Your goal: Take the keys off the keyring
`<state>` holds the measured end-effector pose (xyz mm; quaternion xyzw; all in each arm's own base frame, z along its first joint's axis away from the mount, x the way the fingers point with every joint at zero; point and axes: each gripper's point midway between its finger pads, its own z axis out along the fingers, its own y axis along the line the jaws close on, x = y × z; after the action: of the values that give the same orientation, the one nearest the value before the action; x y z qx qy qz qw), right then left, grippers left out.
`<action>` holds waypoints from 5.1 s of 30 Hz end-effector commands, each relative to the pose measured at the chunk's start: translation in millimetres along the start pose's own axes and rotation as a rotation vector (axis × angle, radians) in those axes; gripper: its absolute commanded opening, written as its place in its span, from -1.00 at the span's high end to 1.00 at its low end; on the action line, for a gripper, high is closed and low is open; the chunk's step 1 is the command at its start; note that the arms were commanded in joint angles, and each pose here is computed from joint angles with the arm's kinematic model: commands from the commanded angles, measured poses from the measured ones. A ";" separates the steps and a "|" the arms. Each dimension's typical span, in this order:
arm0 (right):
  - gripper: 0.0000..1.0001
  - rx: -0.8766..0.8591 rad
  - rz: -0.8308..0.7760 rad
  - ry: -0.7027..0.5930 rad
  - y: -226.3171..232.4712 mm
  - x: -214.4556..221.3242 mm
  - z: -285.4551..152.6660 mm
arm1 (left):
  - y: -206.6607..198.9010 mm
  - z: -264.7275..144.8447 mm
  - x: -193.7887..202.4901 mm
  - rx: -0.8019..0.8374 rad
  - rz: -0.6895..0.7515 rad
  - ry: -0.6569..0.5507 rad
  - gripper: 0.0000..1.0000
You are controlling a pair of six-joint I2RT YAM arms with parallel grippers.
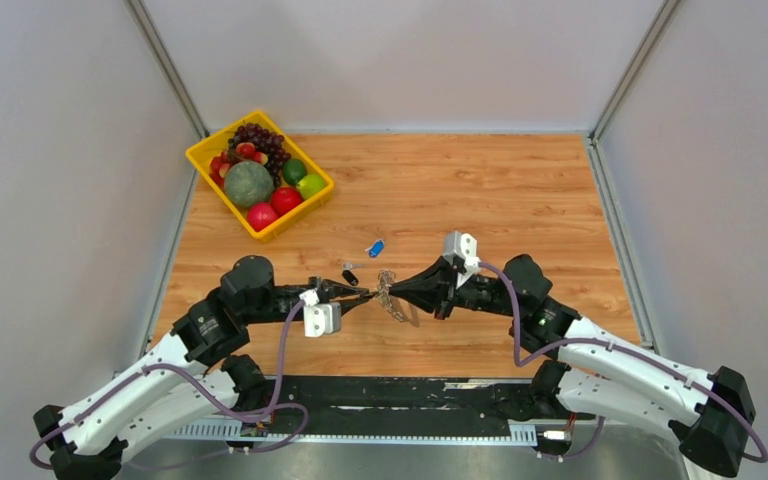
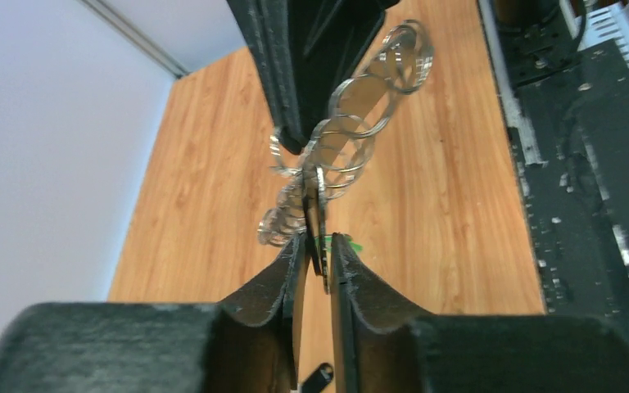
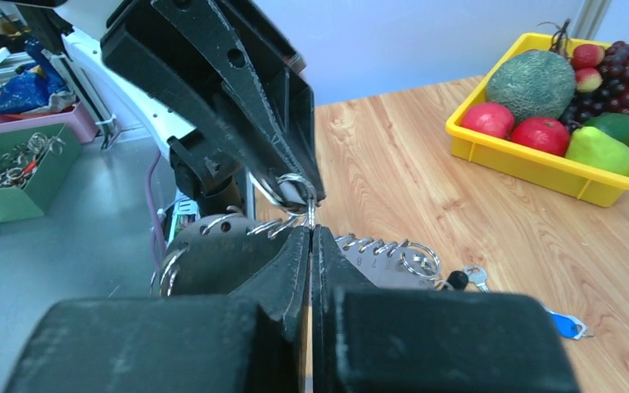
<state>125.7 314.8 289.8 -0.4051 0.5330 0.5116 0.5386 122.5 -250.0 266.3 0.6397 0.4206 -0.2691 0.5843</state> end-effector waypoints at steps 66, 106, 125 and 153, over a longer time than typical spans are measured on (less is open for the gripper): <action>0.96 -0.179 -0.349 0.013 16.8 12.1 11.6 | -8.9 18.5 -9.1 0.089 -0.280 -0.008 1.00; -0.27 0.160 -0.203 0.091 -34.0 45.2 15.6 | 46.5 3.0 28.3 -0.395 -1.016 0.307 1.00; 1.00 0.149 -0.345 0.105 -27.9 35.0 11.9 | 31.8 14.2 24.2 -0.293 -1.161 0.200 1.00; 1.00 0.307 -0.696 0.065 -29.2 19.8 -6.5 | -49.0 17.8 39.8 0.162 -1.235 0.326 1.00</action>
<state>128.6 318.4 220.4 -0.5544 0.4676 0.2356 0.6469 140.3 -262.4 205.8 0.2957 0.8044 -0.4478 0.2550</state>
